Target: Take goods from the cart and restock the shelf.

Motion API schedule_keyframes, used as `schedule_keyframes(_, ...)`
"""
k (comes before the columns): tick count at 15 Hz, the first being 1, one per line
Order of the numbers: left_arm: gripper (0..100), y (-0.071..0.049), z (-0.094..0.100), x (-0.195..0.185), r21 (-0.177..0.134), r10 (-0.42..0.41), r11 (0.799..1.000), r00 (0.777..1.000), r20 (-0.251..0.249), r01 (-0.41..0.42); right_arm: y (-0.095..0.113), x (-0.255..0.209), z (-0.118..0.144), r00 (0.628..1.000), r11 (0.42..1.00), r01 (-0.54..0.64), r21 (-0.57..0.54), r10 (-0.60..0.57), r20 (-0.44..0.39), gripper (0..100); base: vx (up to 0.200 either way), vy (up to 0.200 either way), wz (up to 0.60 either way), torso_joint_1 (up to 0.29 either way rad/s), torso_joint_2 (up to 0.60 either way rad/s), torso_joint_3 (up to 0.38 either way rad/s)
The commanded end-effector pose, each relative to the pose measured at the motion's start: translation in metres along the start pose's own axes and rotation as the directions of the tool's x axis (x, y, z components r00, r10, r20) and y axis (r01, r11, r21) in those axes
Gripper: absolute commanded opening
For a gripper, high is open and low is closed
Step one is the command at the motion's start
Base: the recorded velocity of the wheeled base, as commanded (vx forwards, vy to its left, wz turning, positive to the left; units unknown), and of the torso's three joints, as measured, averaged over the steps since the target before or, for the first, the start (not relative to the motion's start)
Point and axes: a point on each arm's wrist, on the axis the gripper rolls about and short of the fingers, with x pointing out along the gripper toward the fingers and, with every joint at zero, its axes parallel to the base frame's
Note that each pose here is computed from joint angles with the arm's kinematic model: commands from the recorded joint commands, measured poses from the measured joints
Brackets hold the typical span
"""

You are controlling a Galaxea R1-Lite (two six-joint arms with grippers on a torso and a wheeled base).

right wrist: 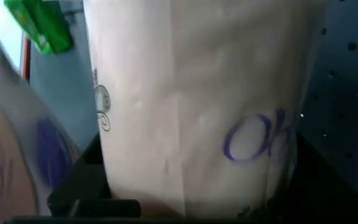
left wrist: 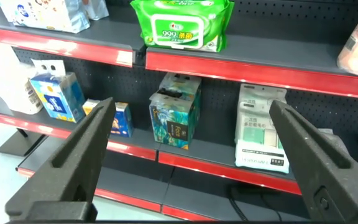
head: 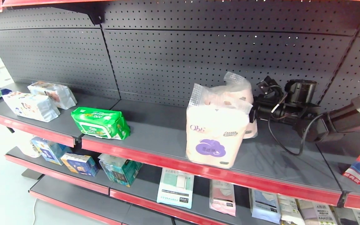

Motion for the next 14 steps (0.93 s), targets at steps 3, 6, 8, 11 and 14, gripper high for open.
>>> schedule_keyframes(3,100,0.000,0.000,0.000,0.000,0.000,1.000,1.000,-0.001,0.000,-0.022,-0.025,-0.027,0.998,1.000,0.026,0.015,-0.025,-0.049,0,0.000,0.000,0.00,0.000,0.00,0.000)
schedule_keyframes(6,100,0.000,0.000,0.000,0.000,0.000,1.000,1.000,-0.001,0.000,-0.023,-0.032,-0.035,0.999,1.000,-0.018,0.008,0.018,-0.050,0,0.000,0.000,0.00,0.000,0.00,0.000)
schedule_keyframes(8,100,0.000,0.000,0.000,0.000,0.000,1.000,1.000,0.000,0.000,-0.026,-0.034,-0.041,0.998,1.000,-0.020,-0.007,0.020,-0.057,0,0.000,0.000,0.00,0.000,0.00,0.000)
schedule_keyframes(11,100,0.000,0.000,0.000,0.000,0.000,1.000,1.000,0.000,0.000,-0.023,-0.029,-0.045,0.996,0.996,-0.083,-0.010,0.083,-0.038,0,0.000,0.000,0.00,0.000,0.00,0.000)
schedule_keyframes(14,100,0.000,0.000,0.000,0.000,0.000,1.000,1.000,0.000,0.000,-0.019,-0.013,-0.044,0.993,0.993,-0.116,-0.020,0.116,-0.026,0,0.000,0.000,0.00,0.000,0.00,0.000)
